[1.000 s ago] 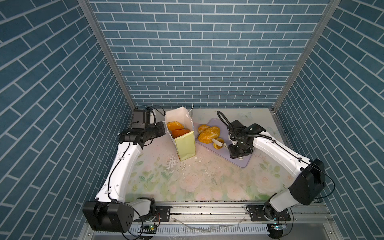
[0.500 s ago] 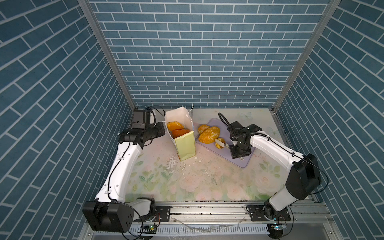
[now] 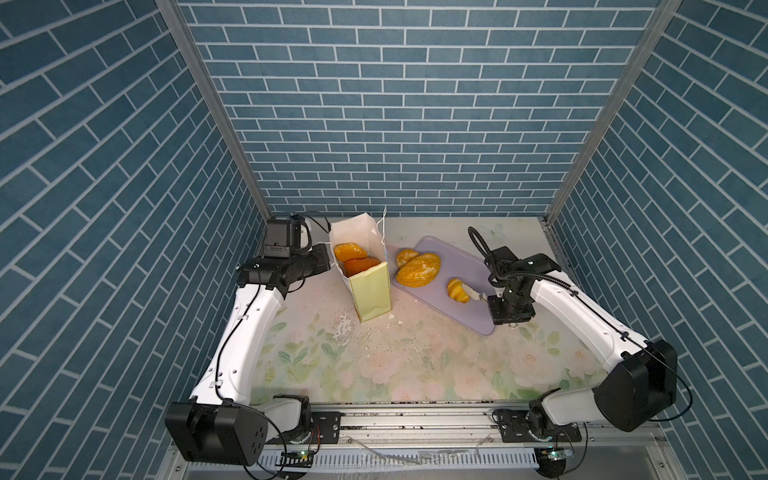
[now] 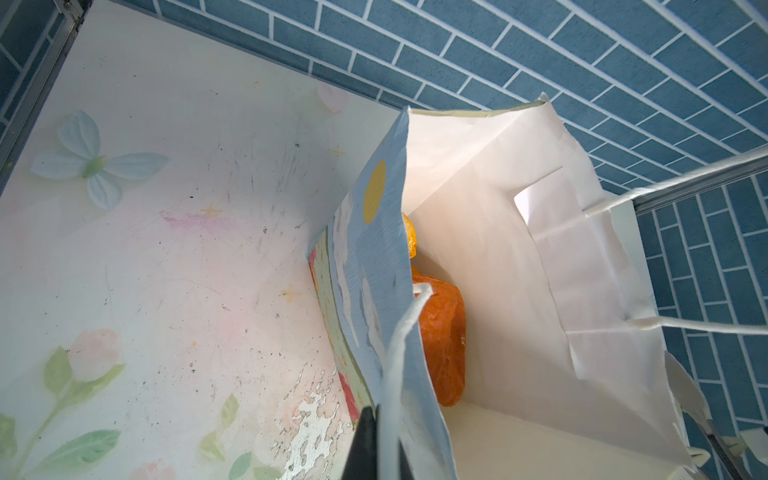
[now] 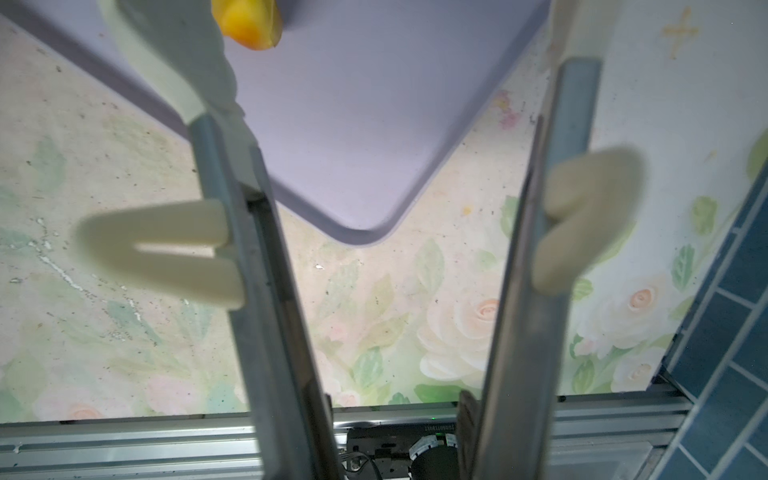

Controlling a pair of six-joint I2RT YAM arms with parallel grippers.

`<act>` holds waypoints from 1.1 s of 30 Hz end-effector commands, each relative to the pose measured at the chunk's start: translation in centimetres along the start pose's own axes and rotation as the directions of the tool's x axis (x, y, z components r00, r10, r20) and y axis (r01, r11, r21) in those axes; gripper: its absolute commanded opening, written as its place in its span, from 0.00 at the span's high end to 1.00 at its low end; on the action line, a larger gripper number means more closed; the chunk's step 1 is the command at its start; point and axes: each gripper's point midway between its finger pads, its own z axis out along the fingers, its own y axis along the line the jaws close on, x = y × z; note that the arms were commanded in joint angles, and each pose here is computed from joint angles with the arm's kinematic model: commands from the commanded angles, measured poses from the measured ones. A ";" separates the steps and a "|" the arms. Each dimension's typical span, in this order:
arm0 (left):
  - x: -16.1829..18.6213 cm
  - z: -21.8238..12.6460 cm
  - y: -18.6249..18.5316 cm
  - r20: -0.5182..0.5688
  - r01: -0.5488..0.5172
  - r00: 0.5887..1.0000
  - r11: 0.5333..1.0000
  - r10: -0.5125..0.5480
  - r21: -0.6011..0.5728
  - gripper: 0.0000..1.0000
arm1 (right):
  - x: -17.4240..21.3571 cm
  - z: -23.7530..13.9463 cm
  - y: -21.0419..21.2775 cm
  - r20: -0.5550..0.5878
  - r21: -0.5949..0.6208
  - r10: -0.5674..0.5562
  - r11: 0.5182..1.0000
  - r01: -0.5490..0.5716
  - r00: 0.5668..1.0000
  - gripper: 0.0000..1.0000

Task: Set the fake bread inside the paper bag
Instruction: 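Lower the tongs in the right gripper onto the yellow bun on the tray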

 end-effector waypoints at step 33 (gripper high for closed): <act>0.0 -0.6 -0.1 -0.003 -0.016 1.000 1.000 0.016 -0.010 0.95 | -2.3 -0.2 8.5 0.024 -0.107 -0.270 0.957 0.271 0.963 0.50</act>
